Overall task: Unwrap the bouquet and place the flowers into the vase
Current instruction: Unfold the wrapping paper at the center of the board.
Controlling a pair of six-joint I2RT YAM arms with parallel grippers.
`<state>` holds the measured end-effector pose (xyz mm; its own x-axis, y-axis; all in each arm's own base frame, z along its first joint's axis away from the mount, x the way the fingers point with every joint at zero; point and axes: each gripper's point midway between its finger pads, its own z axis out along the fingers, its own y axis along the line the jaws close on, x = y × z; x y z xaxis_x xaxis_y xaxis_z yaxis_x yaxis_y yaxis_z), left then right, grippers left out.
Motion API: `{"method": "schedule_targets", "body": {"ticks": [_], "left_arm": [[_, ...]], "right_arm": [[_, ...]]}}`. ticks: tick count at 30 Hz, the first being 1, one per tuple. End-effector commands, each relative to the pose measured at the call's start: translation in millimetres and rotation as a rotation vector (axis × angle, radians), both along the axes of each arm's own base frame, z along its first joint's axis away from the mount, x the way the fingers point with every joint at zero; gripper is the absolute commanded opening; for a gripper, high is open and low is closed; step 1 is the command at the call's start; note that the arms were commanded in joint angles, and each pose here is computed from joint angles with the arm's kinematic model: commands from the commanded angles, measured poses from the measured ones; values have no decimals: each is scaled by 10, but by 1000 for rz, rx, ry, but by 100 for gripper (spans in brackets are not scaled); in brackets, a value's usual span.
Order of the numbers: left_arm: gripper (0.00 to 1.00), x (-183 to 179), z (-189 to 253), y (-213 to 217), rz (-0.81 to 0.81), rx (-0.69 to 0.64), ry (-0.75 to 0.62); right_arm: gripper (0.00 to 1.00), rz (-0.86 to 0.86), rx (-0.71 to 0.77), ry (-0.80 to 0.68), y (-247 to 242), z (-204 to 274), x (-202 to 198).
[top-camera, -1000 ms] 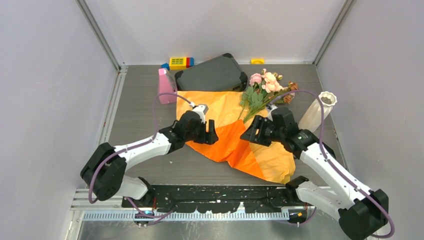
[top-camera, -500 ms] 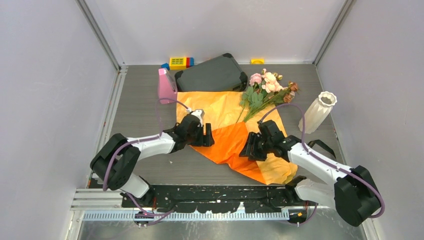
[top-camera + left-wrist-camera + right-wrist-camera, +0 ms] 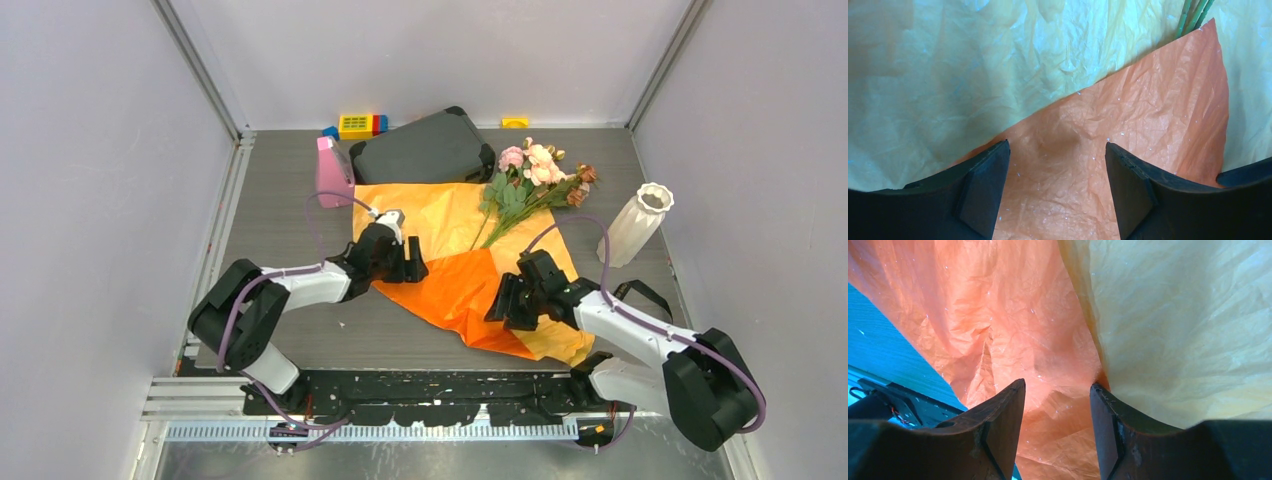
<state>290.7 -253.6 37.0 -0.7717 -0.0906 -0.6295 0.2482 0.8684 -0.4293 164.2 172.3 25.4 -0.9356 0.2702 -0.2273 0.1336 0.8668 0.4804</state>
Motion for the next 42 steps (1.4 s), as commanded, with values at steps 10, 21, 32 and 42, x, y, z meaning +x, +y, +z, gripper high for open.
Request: {"method": "schedule_targets", "body": {"ticks": [10, 21, 32, 42], "left_arm": [[83, 12, 619, 103, -81, 30, -84], [89, 132, 927, 882, 30, 41, -56], [89, 309, 702, 1251, 83, -113, -21], [77, 446, 565, 1313, 96, -191, 10]], "right_arm": [[73, -30, 4, -148, -1, 531, 252], [86, 35, -32, -270, -10, 883, 806], [87, 43, 133, -224, 60, 767, 971], [85, 38, 165, -192, 47, 639, 986]]}}
